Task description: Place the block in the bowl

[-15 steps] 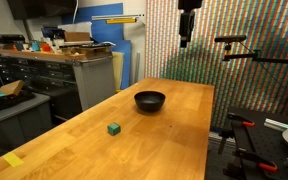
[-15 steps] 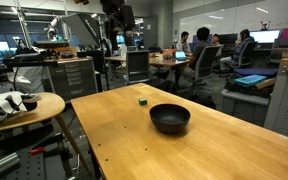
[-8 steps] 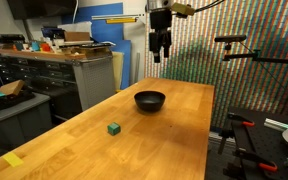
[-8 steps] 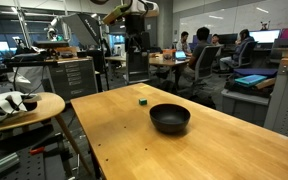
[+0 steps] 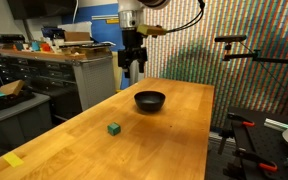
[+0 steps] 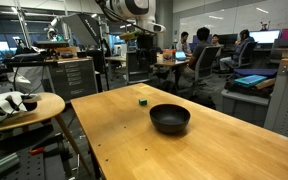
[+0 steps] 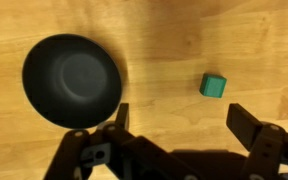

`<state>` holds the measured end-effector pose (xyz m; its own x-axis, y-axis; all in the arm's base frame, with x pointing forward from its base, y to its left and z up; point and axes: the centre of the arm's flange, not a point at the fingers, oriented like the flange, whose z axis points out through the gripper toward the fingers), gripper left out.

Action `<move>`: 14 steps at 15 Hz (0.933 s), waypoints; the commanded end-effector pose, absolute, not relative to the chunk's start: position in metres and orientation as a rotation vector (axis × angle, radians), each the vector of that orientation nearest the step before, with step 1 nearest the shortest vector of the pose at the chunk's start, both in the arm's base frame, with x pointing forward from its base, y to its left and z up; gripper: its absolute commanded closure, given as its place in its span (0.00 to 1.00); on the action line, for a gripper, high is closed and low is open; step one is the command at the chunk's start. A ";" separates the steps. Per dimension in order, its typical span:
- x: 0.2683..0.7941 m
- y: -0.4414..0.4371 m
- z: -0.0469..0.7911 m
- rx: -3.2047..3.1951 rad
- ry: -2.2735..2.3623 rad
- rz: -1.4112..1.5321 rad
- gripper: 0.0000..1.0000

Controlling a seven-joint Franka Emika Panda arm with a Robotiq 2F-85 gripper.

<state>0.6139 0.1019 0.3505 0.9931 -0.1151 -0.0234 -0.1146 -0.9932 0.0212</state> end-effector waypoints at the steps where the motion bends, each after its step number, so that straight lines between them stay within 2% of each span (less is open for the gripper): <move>1: 0.658 0.136 0.327 3.135 -0.249 -0.003 0.00; 8: 0.684 0.186 0.256 3.140 -0.311 0.008 0.00; 14: 0.685 0.205 0.194 3.131 -0.226 -0.098 0.00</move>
<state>0.6675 0.1930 0.2130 0.9869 -0.1533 -0.0496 -0.1529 -0.9882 0.0125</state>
